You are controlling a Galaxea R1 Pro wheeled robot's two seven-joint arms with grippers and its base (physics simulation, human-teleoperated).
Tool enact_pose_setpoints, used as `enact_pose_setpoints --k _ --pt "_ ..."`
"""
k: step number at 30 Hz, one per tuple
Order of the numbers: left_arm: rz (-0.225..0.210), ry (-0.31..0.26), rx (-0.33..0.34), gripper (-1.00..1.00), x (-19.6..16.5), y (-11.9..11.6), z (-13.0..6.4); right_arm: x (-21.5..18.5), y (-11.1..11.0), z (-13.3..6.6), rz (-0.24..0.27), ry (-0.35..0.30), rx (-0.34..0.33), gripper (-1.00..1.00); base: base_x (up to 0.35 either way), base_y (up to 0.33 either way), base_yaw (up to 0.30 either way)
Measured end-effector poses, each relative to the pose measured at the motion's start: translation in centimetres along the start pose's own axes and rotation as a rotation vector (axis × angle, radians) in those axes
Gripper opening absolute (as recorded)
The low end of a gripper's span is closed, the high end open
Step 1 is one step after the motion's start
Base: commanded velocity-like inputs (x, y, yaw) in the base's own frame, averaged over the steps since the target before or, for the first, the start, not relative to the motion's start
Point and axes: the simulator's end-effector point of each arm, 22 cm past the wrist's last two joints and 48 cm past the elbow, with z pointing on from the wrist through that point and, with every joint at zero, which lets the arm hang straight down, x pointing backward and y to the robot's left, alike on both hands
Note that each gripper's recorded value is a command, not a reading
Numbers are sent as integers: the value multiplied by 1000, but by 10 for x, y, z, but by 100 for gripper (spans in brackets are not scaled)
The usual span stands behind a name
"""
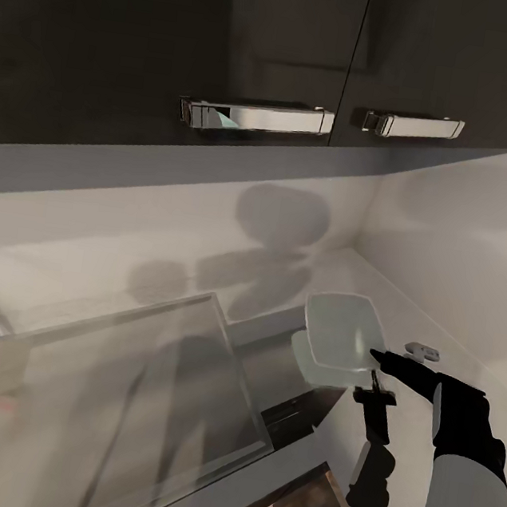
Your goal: In the kitchen, take the Vidalia onion out of the sink, dice it on the chopping board with the paring knife, put the diced onion into the bowl on the countertop, then place both the paring knife and the chopping board into the sink.
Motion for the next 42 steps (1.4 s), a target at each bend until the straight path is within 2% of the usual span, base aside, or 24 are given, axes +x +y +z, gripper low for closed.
enact_pose_setpoints --k 19,42 --pt "0 0 0 100 0 0 0 1 -1 0 -1 4 2 -100 0 0 0" --pt "0 -24 0 100 -6 0 4 -15 1 -10 -11 -25 2 -100 0 0 0"
